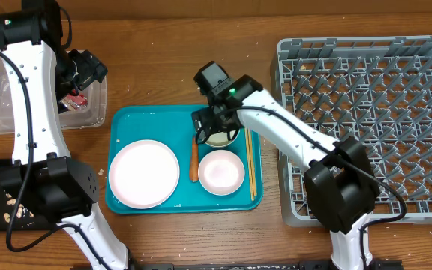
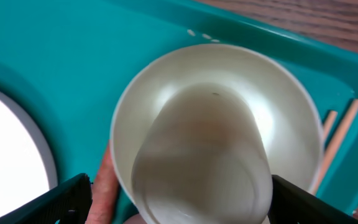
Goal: Sort waste into correct bins and load items into the dishwasher
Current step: 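Lower the right gripper and grasp the small white cup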
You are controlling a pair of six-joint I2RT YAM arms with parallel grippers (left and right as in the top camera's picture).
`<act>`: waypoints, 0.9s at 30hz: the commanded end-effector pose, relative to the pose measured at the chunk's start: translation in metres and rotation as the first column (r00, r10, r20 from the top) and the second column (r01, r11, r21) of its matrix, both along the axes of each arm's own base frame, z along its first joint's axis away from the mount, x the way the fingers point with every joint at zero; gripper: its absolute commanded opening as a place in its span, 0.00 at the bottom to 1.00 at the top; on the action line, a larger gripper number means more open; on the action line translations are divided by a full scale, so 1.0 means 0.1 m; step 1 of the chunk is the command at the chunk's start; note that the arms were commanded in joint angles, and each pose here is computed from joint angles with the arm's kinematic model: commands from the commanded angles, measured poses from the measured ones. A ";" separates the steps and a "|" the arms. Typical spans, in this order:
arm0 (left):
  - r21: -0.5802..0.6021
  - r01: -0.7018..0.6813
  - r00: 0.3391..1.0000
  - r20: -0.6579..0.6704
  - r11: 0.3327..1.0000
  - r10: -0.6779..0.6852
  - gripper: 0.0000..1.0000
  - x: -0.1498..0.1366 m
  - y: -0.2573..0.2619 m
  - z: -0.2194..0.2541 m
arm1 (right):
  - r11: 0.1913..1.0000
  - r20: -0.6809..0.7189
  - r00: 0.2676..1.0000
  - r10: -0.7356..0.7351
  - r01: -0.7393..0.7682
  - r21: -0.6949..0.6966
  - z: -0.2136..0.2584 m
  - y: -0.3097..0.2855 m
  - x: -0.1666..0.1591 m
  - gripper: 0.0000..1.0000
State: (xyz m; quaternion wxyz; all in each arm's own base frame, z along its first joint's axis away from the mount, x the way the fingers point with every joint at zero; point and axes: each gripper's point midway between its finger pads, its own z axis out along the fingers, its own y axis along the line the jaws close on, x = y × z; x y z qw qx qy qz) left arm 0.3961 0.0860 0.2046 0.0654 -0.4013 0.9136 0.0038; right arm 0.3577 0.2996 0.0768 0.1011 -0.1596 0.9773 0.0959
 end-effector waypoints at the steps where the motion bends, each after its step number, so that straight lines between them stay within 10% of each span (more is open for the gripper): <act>1: 0.018 -0.015 0.999 0.031 1.000 0.014 1.00 0.02 0.04 0.10 | 1.000 0.000 1.000 0.000 0.000 -0.006 -0.04 0.02 -0.01 0.91; 20: 0.018 -0.015 0.999 0.031 1.000 0.014 1.00 0.02 0.04 0.10 | 0.997 0.005 1.000 -0.014 0.014 -0.074 -0.22 -0.07 0.04 0.88; 27: 0.018 -0.015 0.999 0.031 1.000 0.014 1.00 0.02 0.04 0.10 | 0.997 0.014 1.000 -0.025 0.026 -0.075 -0.20 -0.07 0.06 0.67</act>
